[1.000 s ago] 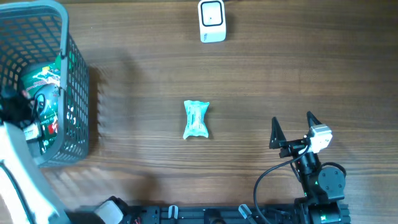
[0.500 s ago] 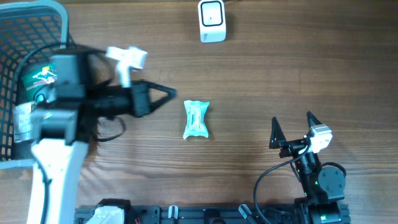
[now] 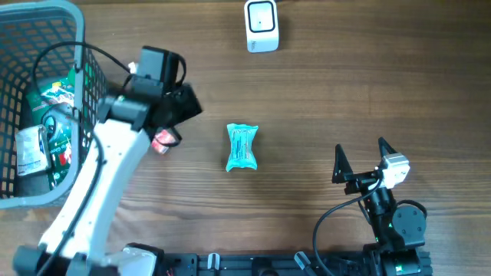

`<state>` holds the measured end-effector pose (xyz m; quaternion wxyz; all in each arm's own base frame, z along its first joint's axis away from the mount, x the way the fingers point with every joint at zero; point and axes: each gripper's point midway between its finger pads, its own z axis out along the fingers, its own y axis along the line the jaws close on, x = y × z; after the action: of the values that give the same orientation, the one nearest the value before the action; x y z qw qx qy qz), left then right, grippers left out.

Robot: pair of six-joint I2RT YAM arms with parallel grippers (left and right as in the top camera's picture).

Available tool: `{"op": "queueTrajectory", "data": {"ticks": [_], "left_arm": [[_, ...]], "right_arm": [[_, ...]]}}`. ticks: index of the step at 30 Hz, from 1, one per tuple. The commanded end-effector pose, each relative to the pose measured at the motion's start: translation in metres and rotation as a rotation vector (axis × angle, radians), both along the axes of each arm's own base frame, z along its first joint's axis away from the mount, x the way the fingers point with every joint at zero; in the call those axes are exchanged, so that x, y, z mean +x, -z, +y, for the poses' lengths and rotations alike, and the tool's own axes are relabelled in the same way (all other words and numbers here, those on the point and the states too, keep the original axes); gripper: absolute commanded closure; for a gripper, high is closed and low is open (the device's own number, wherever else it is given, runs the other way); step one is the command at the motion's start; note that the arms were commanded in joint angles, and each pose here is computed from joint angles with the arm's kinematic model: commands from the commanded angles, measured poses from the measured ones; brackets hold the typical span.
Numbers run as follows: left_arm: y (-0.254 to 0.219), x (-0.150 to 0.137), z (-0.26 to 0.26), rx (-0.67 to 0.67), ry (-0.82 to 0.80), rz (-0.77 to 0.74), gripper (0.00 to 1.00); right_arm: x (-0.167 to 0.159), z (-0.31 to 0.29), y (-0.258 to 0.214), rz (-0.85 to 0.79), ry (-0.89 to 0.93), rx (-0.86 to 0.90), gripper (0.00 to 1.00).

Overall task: Scan the item barcode
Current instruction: 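Carry the Kleenex pack and set it right of the teal packet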

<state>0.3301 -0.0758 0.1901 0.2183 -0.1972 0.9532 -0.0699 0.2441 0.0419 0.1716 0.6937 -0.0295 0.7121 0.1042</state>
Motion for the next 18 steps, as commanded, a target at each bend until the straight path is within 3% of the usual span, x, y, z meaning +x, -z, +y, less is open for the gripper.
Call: {"op": "queueTrajectory", "data": {"ticks": [1, 4, 9, 18], "left_arm": [[0.066, 0.004, 0.029, 0.165, -0.181, 0.157, 0.0], [0.096, 0.006, 0.039, 0.219, -0.272, 0.226, 0.0], [0.123, 0.0, 0.067, 0.178, -0.519, 0.284, 0.0], [0.176, -0.024, 0.088, 0.088, -0.593, 0.341, 0.0]], "right_arm": [[0.0, 0.001, -0.001, -0.008, -0.005, -0.009, 0.0], [0.0, 0.001, -0.001, -0.008, -0.005, -0.009, 0.0], [0.0, 0.001, -0.001, -0.008, -0.005, -0.009, 0.0], [0.0, 0.001, -0.001, -0.008, -0.004, -0.009, 0.0]]}}
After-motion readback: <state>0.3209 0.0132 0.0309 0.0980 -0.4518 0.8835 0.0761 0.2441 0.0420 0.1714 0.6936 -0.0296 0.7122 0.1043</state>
